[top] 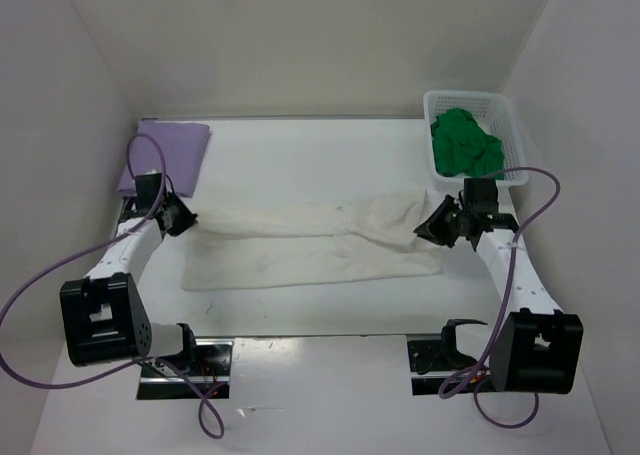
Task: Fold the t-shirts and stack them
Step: Fold the other side of the tshirt into a rectangle
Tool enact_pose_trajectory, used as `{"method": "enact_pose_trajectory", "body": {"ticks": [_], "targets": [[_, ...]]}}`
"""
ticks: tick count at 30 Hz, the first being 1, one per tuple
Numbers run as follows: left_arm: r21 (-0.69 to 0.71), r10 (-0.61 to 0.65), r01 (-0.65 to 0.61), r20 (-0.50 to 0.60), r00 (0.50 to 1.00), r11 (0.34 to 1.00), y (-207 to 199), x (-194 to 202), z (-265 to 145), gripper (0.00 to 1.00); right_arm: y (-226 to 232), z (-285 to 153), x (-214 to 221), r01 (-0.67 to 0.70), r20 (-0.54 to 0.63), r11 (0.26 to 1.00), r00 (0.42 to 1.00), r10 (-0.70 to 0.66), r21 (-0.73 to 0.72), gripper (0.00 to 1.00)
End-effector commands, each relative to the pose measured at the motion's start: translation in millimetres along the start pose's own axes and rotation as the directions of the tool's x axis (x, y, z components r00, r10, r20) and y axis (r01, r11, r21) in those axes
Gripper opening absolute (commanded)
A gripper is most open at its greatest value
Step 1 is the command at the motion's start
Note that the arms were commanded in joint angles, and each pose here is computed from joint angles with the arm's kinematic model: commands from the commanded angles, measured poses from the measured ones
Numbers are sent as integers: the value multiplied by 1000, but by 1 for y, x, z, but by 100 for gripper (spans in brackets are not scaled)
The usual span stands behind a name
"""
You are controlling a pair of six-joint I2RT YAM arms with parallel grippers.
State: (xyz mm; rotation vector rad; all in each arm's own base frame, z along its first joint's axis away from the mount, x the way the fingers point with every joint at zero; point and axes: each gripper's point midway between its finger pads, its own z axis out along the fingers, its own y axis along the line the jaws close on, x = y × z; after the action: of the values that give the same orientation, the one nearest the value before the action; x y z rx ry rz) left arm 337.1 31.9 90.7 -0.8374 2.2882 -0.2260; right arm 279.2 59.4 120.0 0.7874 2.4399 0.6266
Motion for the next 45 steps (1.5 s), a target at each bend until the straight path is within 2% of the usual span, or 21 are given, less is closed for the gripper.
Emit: {"method": "enact_pose_trajectory", "body": {"ticks": [1, 2, 3, 5, 6, 7, 8, 10, 11, 14, 15, 16, 17, 19, 21, 24, 27, 30, 36, 43, 45], "targets": [[22, -52, 51, 41, 998, 998, 1, -6, -17, 15, 3, -8, 17, -85, -35, 996, 996, 83, -41, 23], [16, -71, 71, 46, 996, 997, 6, -5, -19, 18, 0, -9, 17, -85, -24, 996, 996, 84, -28, 33], [22, -71, 70, 55, 996, 997, 5, -7, -21, 22, 2, -14, 10, -75, 13, 997, 997, 75, -30, 37], [20, -100, 99, 82, 992, 995, 9, -15, -28, 37, 6, -21, -3, -55, 62, 998, 996, 57, -37, 39], [28, -110, 108, 92, 990, 994, 7, -17, -31, 37, 12, -24, -10, -28, 87, 998, 996, 33, -55, 39], [54, -121, 114, 127, 985, 992, 2, -25, -38, 37, 17, -20, -8, 28, 76, 998, 997, -23, -59, 34], [74, -132, 123, 132, 982, 990, -1, -24, -41, 37, 24, -18, -11, 59, 66, 996, 996, -55, -63, 23], [94, -152, 139, 153, 976, 986, -5, -29, -46, 35, 31, 8, -1, 145, 11, 989, 989, -145, -13, 9], [101, -164, 149, 159, 974, 984, -7, -31, -48, 35, 43, 13, -5, 182, 38, 983, 983, -181, -17, 3], [150, -160, 141, 124, 979, 979, -14, -25, -37, 35, 66, 38, -4, 283, 59, 959, 958, -282, -6, 1], [145, -160, 146, 89, 983, 979, -13, -18, -26, 35, 59, 55, -1, 287, 27, 957, 957, -288, 39, 4], [158, -153, 141, 65, 986, 977, -17, -13, -22, 35, 72, 60, -2, 324, 30, 946, 945, -325, 21, 9], [157, -134, 130, 13, 991, 979, -22, 1, -13, 35, 73, 67, -4, 323, 19, 946, 946, -324, 28, 21], [164, -127, 126, -5, 992, 978, -27, 8, -6, 34, 79, 82, -7, 359, 18, 932, 933, -360, 44, 32], [176, -134, 133, -5, 991, 975, -27, 10, -1, 34, 87, 88, -19, 360, 47, 932, 931, -362, 52, 40], [159, -130, 137, -52, 990, 978, -24, 24, 10, 34, 91, 107, -25, 381, 26, 922, 923, -383, 65, 45], [154, -130, 140, -72, 989, 978, -22, 28, 13, 34, 80, 124, -24, 393, -1, 911, 918, -396, 124, 46], [100, -162, 169, -67, 984, 981, -10, 36, 15, 32, 83, 131, -18, 400, -20, 910, 916, -401, 108, 47], [109, -172, 179, -71, 983, 978, -10, 39, 17, 32, 86, 146, -3, 448, -64, 887, 894, -443, 113, 47], [129, -169, 176, -64, 983, 976, -13, 38, 12, 32, 92, 156, -7, 461, -49, 877, 887, -459, 136, 49], [118, -171, 174, -42, 984, 978, -9, 37, 10, 30, 86, 164, -6, 463, -77, 871, 886, -456, 166, 40]]}}
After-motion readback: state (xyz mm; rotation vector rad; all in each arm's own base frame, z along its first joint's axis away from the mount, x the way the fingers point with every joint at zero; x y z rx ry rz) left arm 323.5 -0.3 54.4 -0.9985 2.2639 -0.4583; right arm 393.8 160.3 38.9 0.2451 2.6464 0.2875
